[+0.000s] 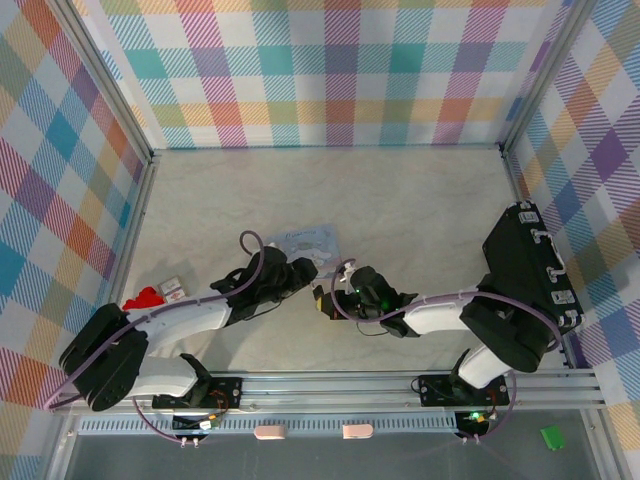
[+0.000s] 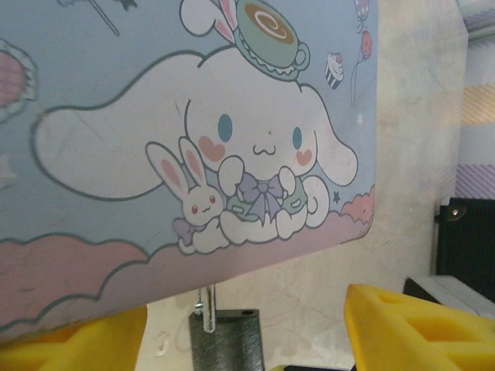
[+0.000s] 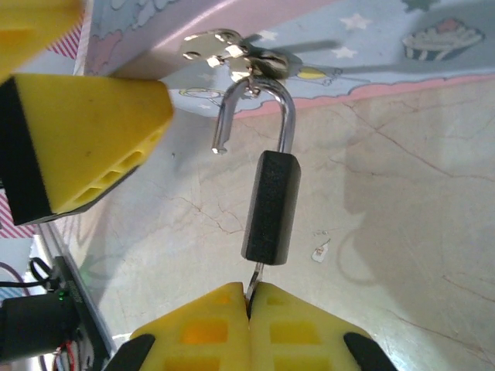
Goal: Unlock a padlock with a key
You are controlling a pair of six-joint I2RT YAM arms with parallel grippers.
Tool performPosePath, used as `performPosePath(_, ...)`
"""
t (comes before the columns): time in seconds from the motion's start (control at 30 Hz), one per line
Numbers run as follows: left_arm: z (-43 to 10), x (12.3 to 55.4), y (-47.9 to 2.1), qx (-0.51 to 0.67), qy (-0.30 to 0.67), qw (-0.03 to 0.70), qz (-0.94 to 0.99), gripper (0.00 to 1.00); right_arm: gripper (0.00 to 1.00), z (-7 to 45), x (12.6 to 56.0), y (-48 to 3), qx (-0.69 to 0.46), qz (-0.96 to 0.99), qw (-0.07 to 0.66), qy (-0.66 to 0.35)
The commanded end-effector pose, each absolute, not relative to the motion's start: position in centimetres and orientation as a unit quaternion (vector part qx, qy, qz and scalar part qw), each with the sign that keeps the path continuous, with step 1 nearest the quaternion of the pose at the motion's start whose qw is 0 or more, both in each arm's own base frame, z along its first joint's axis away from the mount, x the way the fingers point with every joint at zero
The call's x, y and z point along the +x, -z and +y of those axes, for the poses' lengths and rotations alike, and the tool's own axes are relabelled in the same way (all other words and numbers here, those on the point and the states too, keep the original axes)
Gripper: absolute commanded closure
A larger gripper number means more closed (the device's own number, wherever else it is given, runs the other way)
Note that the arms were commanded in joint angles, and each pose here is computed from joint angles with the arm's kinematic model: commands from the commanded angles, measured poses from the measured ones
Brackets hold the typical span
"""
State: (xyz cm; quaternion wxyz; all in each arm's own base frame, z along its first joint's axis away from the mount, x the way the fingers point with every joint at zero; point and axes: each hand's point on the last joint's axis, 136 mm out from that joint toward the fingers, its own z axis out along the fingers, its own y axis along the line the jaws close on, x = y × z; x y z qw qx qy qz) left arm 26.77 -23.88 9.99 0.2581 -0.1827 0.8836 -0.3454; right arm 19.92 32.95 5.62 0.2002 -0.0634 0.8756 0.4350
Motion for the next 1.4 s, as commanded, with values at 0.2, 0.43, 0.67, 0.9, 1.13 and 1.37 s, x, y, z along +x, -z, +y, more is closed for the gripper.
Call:
performPosePath(0.2, -18.9, 27.5, -14.1, -0.128, 0.263, 0.359, 0.886, 0.18, 0.99, 32.5, 20.0, -4.2, -0.003, 0.877, 0.152, -0.455)
performPosePath(0.43, -16.4, 29.4, -12.4, -0.111, 0.163, 0.315, 0.928, 0.17, 0.76, 31.7, 20.5, -3.4, -0.005, 0.893, 0.151, -0.423)
performPosePath(0.67, -17.2, 32.1, -11.1, -0.118, 0.179, 0.306, 0.927, 0.19, 0.64, 30.6, 21.1, -4.5, -0.034, 0.896, 0.175, -0.406)
performPosePath(0.9, -19.4, 33.2, -8.4, -0.137, 0.212, 0.270, 0.929, 0.24, 0.57, 30.2, 23.3, -7.3, -0.061, 0.881, 0.219, -0.415)
performPosePath(1.13, -22.8, 32.3, -6.9, -0.158, 0.232, 0.244, 0.928, 0.28, 0.53, 29.0, 26.3, -7.1, 0.011, 0.869, 0.211, -0.447)
performPosePath(1.37, -23.7, 30.4, -5.7, -0.206, 0.235, 0.236, 0.920, 0.28, 0.53, 28.7, 26.8, -6.4, 0.060, 0.849, 0.209, -0.482)
